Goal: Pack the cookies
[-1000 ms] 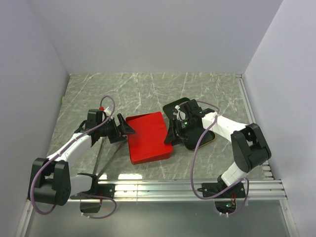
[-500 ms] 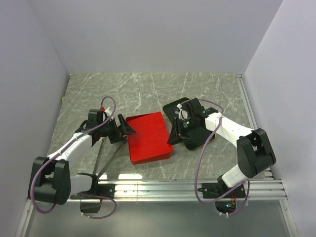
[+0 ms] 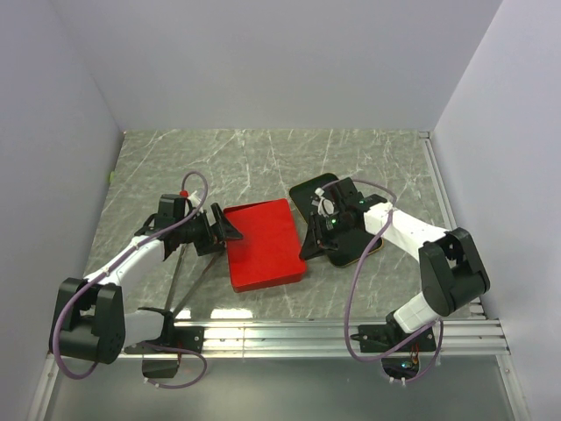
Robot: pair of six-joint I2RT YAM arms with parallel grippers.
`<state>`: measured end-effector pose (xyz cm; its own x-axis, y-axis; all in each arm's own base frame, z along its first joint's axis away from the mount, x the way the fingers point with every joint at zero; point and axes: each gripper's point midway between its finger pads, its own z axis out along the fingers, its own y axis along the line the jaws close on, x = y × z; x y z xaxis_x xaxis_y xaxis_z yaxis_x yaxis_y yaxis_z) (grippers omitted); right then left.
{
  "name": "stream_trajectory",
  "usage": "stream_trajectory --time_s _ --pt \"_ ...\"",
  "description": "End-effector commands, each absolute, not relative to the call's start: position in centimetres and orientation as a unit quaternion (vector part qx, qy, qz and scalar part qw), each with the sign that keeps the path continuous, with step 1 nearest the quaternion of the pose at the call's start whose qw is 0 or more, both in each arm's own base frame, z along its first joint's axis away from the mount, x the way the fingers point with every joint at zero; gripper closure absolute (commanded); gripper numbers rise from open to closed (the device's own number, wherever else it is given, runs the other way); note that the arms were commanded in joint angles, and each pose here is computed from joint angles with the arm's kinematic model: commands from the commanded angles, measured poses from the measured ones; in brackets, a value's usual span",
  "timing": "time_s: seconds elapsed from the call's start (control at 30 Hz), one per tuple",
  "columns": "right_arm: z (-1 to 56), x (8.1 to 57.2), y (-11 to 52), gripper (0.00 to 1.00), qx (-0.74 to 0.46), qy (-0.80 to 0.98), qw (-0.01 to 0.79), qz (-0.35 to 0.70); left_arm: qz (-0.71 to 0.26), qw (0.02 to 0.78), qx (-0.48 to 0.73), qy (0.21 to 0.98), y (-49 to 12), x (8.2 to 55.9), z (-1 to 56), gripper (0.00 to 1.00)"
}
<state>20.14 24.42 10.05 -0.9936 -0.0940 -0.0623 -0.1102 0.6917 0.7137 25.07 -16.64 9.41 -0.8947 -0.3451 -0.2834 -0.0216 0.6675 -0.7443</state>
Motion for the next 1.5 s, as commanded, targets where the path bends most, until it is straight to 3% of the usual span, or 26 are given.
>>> stream_trajectory --time_s 0.0,0.83,1.1,1.47 --pt "9.7 20.6 24.3 0.71 -0.054 0.919 0.025 0.389 -0.397 0.22 -0.085 0.887 -16.9 25.4 9.9 0.04" --pt "9.2 23.0 26.8 0.73 -0.042 0.912 0.015 0.407 -0.391 0.21 -0.079 0.893 -17.5 25.1 9.2 0.07" --pt "11.1 25.1 28.1 0.74 -0.042 0.904 0.03 0.424 -0.387 0.21 -0.077 0.895 -17.4 25.4 9.3 0.03" --pt "8.6 27.2 29.4 0.76 -0.01 0.905 0.016 0.424 -0.405 0.198 -0.066 0.89 -18.3 25.7 9.3 0.01"
